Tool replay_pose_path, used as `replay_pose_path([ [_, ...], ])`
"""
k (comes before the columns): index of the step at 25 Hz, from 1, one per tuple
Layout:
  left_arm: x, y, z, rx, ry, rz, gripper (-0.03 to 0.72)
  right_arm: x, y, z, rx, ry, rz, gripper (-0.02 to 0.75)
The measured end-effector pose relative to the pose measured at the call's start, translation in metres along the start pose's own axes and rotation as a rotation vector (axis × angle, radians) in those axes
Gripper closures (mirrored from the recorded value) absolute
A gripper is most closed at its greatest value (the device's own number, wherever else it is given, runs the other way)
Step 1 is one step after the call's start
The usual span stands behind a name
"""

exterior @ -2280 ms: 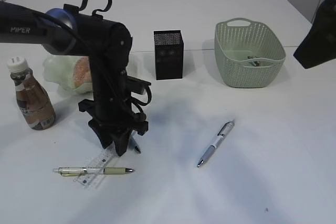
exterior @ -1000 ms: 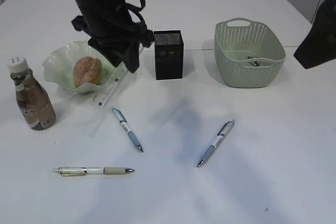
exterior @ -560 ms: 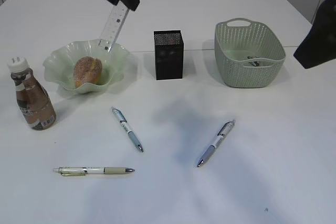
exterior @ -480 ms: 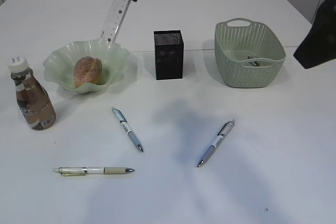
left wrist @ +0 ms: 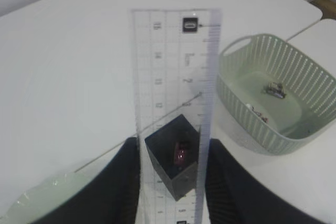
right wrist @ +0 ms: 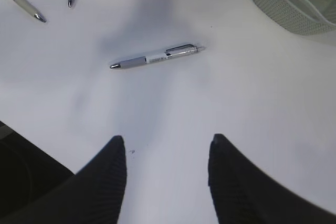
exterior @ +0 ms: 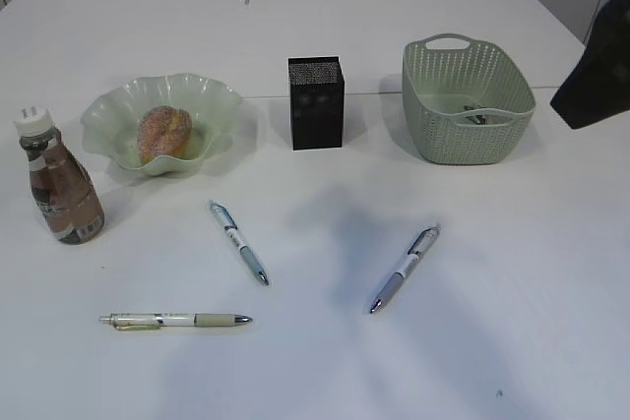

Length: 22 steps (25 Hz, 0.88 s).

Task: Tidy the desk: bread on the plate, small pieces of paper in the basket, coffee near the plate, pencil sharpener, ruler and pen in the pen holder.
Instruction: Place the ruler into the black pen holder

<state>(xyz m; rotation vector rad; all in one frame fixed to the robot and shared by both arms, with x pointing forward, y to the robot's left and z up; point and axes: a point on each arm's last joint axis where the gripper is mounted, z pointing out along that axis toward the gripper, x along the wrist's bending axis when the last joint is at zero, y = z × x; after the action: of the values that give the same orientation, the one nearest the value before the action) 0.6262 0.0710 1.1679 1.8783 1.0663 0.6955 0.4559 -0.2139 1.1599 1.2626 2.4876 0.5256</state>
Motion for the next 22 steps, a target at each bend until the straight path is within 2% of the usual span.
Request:
replay_pose_path([
  [5, -0.002, 0.002, 0.015, -0.093, -0.011, -0.002, 0.444, 0.000, 0.000, 0.000, 0.000, 0.000, 0.000, 0.332],
  [10, -0.007, -0.008, 0.048, -0.153, -0.037, -0.028, 0.444, 0.000, 0.000, 0.000, 0.000, 0.000, 0.000, 0.331],
  [19, -0.013, -0.022, 0.097, -0.335, -0.055, -0.031, 0.444, -0.002, -0.001, 0.000, 0.006, -0.022, -0.007, 0.331],
  [22, -0.014, -0.029, 0.108, -0.355, -0.058, -0.031, 0.444, -0.003, -0.001, 0.000, 0.009, -0.034, -0.011, 0.331],
])
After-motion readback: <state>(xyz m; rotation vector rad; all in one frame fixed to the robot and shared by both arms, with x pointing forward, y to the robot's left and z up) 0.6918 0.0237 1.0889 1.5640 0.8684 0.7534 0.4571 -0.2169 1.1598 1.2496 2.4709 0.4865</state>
